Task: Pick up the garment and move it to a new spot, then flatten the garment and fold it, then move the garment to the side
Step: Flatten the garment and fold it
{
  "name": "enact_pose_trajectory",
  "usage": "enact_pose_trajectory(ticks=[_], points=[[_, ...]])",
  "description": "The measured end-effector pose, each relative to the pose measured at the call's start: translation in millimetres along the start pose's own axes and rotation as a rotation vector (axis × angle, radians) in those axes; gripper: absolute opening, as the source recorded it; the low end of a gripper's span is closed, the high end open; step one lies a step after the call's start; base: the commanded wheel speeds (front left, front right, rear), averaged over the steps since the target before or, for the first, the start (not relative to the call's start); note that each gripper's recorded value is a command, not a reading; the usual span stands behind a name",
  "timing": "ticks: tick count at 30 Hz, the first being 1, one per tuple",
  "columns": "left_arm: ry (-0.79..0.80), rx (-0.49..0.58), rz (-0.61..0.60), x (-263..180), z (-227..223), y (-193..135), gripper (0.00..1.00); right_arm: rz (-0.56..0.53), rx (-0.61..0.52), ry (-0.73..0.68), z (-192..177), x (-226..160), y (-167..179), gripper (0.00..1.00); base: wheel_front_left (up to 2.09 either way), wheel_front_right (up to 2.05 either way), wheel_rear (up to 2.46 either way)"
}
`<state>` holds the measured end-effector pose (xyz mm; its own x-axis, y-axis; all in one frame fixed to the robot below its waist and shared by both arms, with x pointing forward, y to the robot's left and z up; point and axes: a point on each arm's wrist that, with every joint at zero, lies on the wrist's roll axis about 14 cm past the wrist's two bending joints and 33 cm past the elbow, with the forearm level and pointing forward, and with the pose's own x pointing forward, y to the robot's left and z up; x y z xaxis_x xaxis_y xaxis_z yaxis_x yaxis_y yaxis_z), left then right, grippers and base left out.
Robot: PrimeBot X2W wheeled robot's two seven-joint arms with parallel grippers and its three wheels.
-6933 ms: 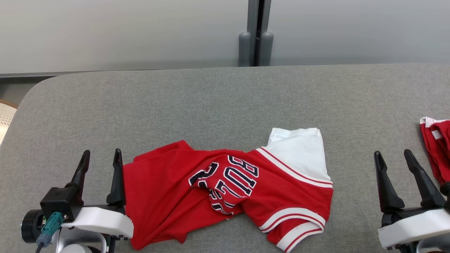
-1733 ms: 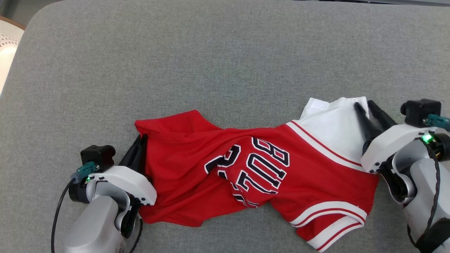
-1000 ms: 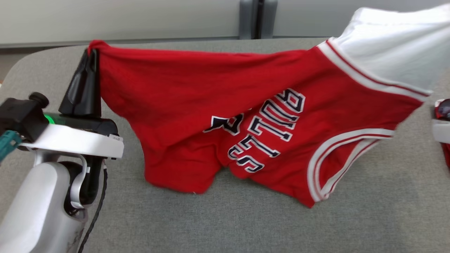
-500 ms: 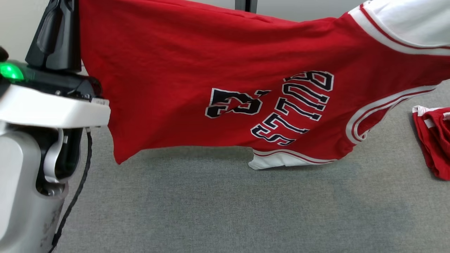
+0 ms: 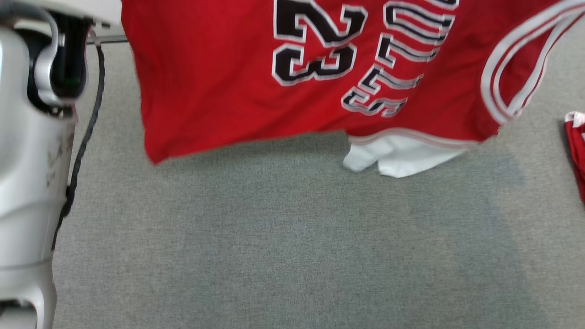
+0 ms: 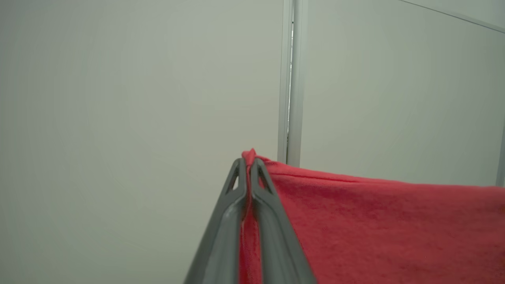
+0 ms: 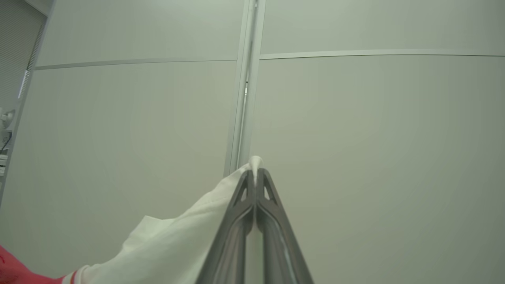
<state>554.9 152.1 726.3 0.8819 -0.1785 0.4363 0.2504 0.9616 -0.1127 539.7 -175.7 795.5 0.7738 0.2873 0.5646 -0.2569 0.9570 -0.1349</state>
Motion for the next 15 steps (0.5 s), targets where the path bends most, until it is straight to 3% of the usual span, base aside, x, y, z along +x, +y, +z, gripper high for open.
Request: enact_pose_trajectory(ticks=[10, 14, 15], points=[[0.041, 0.005, 0.061, 51.3, -57.3, 28.1, 0.00, 0.033, 0.062, -0.003, -59.3, 63.0, 16.9, 0.00, 0.00, 0.00, 0.00], [0.127, 0.026, 0.073, 53.4, -92.0, 34.8, 0.00, 0.044, 0.091, 0.084, -97.7, 68.4, 31.2, 0.00, 0.00, 0.00, 0.00], [0.194, 0.025, 0.091, 46.6, -118.0, 40.3, 0.00, 0.045, 0.119, 0.151, -123.6, 64.0, 39.6, 0.00, 0.00, 0.00, 0.00]])
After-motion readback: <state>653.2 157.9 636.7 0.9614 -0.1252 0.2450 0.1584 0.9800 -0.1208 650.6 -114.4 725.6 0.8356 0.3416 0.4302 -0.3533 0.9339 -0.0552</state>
